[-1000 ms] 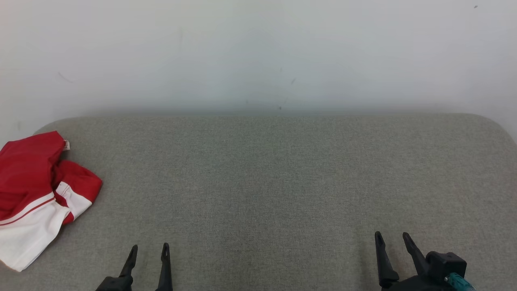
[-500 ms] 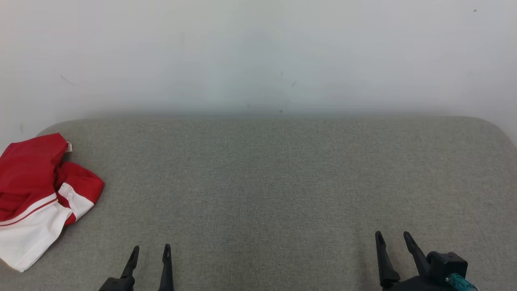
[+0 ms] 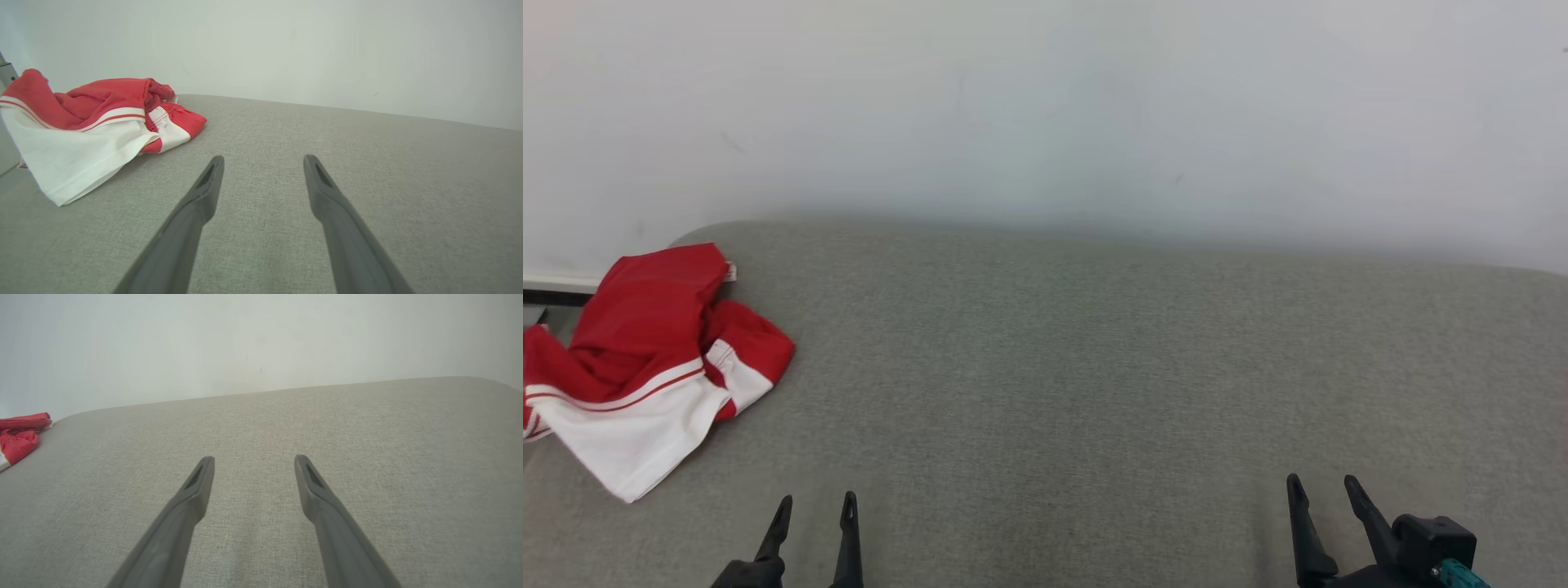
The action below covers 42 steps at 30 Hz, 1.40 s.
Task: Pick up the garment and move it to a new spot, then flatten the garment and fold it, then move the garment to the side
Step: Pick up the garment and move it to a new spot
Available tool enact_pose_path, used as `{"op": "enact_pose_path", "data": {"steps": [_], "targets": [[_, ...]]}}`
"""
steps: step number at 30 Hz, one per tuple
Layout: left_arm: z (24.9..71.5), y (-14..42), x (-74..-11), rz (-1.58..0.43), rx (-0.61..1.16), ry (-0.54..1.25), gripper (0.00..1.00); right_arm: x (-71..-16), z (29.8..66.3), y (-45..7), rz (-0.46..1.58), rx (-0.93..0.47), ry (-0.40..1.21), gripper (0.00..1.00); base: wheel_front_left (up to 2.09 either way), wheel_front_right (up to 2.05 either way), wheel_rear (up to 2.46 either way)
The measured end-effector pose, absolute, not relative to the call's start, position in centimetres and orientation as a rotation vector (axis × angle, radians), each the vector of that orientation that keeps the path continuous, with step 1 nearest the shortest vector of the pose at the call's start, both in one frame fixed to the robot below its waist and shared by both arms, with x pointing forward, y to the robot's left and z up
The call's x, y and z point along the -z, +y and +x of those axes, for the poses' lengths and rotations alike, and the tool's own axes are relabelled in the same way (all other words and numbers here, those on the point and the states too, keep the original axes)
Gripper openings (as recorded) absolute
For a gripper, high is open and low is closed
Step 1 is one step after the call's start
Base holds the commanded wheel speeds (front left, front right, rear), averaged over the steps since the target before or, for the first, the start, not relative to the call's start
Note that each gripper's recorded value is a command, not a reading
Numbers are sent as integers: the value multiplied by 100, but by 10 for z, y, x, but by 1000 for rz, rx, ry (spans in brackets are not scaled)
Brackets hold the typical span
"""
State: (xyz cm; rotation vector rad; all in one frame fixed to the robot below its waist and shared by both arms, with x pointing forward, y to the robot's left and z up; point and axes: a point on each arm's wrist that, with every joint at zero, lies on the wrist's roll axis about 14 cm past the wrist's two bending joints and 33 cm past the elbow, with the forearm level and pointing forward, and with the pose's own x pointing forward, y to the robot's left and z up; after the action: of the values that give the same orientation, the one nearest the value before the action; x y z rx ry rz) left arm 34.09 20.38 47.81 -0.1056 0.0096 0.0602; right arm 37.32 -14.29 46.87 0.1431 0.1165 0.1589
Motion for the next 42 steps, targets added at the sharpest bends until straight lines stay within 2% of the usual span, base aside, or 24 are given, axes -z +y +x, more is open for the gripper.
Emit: {"op": "enact_pose_path", "data": {"steps": [10, 21, 26, 36, 42], "targets": [[301, 253, -475, -96, -218, 7, 100, -464, 384, -87, 140, -319, 140, 100, 0, 0, 0], [221, 329, -470, -117, -539, -3, 100, -478, 397, 25, 110, -625, 122, 100, 0, 0, 0], [193, 346, -466, -120, -646, 10, 100, -474, 397, 58, 103, -716, 140, 100, 0, 0, 0], [177, 353, -465, -120, -712, 16, 100, -466, 397, 76, 106, -764, 163, 100, 0, 0, 0], [198, 351, -469, -148, -662, 9, 100, -460, 400, 73, 110, -751, 177, 100, 0, 0, 0]]}}
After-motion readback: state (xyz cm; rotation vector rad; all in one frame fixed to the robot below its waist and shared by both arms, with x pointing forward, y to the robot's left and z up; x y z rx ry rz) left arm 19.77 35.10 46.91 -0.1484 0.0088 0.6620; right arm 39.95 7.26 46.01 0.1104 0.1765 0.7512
